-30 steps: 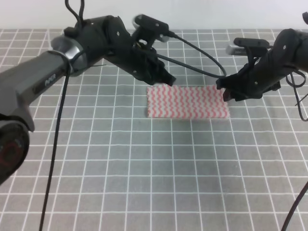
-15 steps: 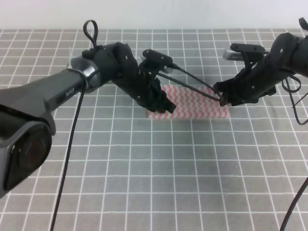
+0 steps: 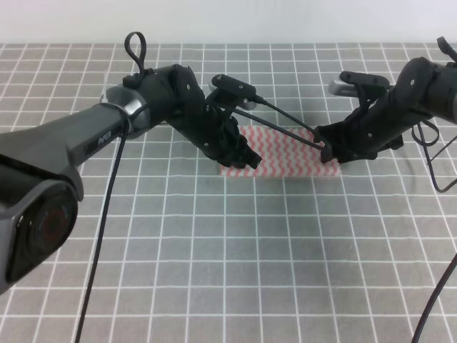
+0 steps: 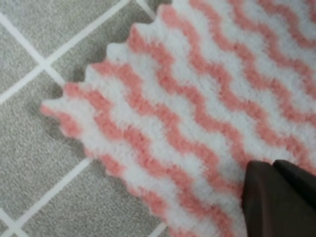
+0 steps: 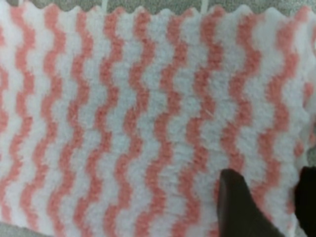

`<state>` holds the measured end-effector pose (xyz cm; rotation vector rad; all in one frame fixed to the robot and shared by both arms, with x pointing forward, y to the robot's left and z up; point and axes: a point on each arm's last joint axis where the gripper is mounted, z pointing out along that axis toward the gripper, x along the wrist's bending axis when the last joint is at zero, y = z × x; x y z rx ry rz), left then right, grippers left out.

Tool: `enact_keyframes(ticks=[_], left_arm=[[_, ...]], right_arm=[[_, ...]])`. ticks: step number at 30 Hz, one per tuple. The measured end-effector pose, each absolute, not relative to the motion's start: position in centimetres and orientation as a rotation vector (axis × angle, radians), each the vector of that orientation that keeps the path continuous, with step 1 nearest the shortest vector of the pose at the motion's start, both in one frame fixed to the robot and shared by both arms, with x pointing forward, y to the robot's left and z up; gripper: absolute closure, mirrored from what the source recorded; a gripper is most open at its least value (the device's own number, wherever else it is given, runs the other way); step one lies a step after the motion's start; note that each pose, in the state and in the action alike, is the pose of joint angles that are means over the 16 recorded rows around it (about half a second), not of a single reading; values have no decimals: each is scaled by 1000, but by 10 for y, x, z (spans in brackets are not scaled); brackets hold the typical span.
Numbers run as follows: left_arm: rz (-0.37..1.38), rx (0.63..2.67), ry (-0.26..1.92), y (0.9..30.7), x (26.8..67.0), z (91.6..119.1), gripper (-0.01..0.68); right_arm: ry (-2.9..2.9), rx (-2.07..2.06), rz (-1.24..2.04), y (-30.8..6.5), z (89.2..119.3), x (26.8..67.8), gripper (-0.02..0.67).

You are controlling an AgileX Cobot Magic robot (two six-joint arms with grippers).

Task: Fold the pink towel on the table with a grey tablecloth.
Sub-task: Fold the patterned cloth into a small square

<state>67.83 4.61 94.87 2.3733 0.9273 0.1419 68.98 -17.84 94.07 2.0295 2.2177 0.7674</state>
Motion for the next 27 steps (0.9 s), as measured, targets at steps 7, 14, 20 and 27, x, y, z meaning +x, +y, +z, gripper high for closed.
enact_keyframes(ticks=[7,14,20,27], left_arm=[[142,2373,928,46,678,948,675],[145,2372,926,46,678,949,675],[145,2372,926,46,678,950,675],[144,2372,926,46,678,950,675]], right_arm=[[2223,2034,762,-178,938,690,433],[2232,2025,761,-178,939,693,536],[2251,2007,790,-175,947,697,630],[2294,1973,876,-168,964,701,662]])
